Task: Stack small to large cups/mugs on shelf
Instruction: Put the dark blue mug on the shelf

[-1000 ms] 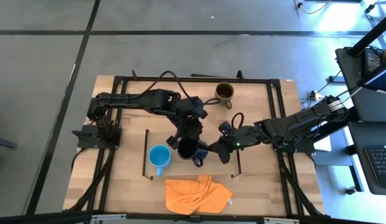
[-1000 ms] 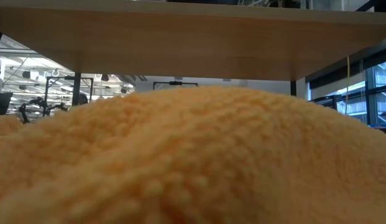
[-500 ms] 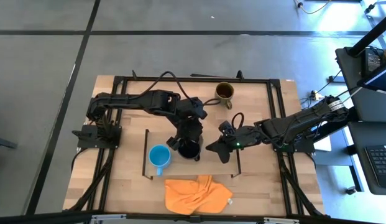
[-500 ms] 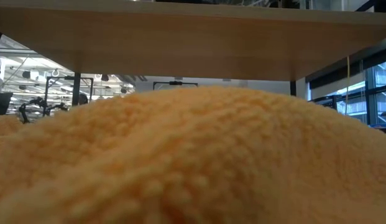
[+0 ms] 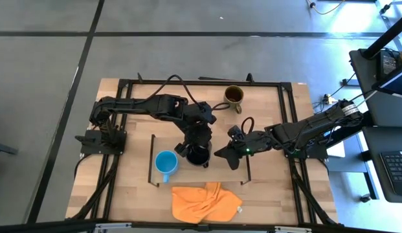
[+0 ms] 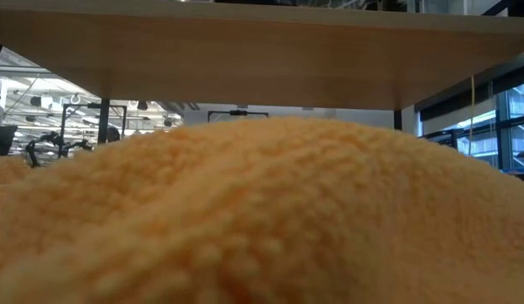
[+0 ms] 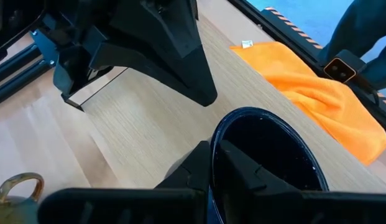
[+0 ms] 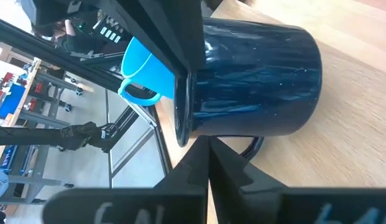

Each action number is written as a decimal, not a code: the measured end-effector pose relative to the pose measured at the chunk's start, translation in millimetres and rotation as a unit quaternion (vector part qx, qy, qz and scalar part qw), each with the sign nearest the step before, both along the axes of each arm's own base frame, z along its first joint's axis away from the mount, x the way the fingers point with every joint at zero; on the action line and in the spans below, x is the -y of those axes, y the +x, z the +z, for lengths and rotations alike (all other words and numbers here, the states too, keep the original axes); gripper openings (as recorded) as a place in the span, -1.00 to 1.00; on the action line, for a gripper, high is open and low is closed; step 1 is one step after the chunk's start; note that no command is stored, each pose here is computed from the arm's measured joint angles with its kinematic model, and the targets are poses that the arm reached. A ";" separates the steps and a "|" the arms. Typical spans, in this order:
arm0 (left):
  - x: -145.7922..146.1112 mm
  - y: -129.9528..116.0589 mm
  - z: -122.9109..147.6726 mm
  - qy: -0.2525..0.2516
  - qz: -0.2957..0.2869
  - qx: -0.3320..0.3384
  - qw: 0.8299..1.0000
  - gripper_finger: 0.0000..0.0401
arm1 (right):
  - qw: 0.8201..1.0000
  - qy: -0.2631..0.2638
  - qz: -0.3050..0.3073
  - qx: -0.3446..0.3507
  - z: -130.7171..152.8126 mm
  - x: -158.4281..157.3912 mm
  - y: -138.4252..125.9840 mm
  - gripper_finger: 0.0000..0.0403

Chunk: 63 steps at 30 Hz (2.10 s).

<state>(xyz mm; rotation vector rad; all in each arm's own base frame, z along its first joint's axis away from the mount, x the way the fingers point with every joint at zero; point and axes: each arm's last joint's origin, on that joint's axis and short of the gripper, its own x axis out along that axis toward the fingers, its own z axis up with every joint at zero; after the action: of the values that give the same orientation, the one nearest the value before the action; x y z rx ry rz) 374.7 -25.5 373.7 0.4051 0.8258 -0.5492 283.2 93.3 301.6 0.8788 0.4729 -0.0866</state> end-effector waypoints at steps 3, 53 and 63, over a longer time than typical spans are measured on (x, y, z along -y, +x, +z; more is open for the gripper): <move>-0.4 1.1 -0.1 0.000 0.001 0.004 1.000 -0.91 | 1.000 0.000 0.001 0.000 0.0 -0.2 -0.1 -0.96; -17.4 4.2 8.5 -0.027 0.033 0.019 0.999 -0.98 | 0.980 -0.075 -0.177 -0.049 -11.4 28.9 -2.2 -0.96; -16.3 3.7 9.8 -0.048 0.025 0.018 0.998 -0.98 | 0.977 -0.084 -0.185 -0.058 -12.9 33.4 -2.3 -0.96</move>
<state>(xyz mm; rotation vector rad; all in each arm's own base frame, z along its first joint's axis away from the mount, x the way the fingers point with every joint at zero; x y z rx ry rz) 378.5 -9.2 383.5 0.3053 0.7703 -0.5306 280.9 59.9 288.7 0.7886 0.3993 -0.5142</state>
